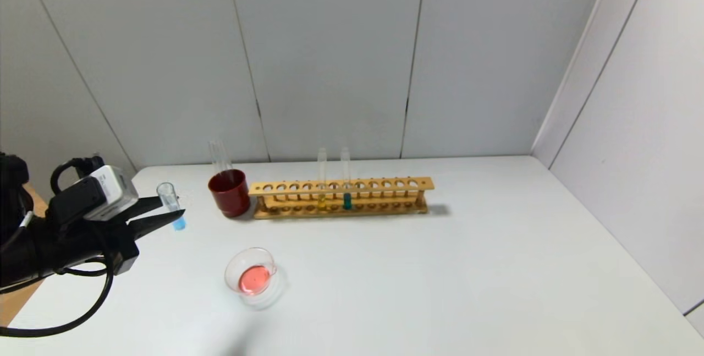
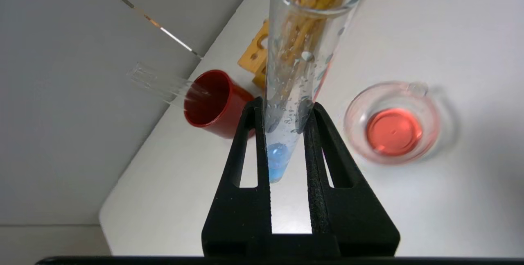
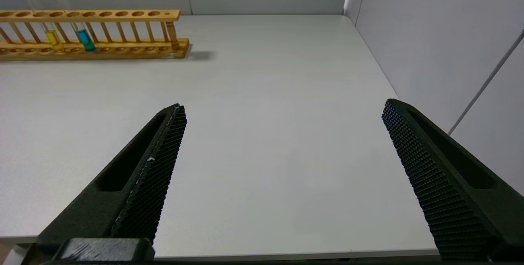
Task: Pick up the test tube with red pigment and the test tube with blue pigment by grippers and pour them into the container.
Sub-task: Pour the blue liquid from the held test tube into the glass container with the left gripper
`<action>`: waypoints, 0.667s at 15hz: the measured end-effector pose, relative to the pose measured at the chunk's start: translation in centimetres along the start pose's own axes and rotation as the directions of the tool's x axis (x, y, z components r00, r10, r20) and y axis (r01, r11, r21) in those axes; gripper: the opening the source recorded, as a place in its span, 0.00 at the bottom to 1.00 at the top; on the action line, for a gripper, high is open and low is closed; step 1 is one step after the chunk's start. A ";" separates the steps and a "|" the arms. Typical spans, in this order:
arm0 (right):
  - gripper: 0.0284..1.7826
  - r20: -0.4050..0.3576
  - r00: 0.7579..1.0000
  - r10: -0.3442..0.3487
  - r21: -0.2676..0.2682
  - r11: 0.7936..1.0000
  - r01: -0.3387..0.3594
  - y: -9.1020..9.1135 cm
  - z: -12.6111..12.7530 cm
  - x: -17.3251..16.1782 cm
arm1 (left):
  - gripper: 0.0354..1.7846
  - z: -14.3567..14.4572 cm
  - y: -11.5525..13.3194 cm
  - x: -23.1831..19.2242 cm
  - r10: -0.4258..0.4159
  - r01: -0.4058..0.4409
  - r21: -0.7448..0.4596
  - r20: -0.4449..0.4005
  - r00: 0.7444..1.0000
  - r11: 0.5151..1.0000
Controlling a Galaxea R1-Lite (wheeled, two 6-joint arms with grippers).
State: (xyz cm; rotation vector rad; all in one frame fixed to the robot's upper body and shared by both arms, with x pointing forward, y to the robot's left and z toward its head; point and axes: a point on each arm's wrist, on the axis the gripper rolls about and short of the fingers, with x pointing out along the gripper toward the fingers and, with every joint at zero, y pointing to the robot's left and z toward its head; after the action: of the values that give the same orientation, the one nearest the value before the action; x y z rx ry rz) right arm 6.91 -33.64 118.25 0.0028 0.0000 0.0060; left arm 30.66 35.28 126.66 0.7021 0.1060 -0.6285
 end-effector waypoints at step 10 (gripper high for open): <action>0.98 0.000 1.000 0.000 0.000 1.000 0.000 0.0 0.0 0.0 | 0.15 -2.5 1.4 2.4 -0.038 0.055 0.332 -0.056 0.998 0.942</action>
State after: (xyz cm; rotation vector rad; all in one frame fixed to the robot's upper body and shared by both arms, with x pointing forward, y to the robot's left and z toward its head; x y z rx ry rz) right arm 6.91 -33.64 118.25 0.0023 0.0000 0.0055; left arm 33.74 36.46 124.82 1.0458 0.0620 -0.6821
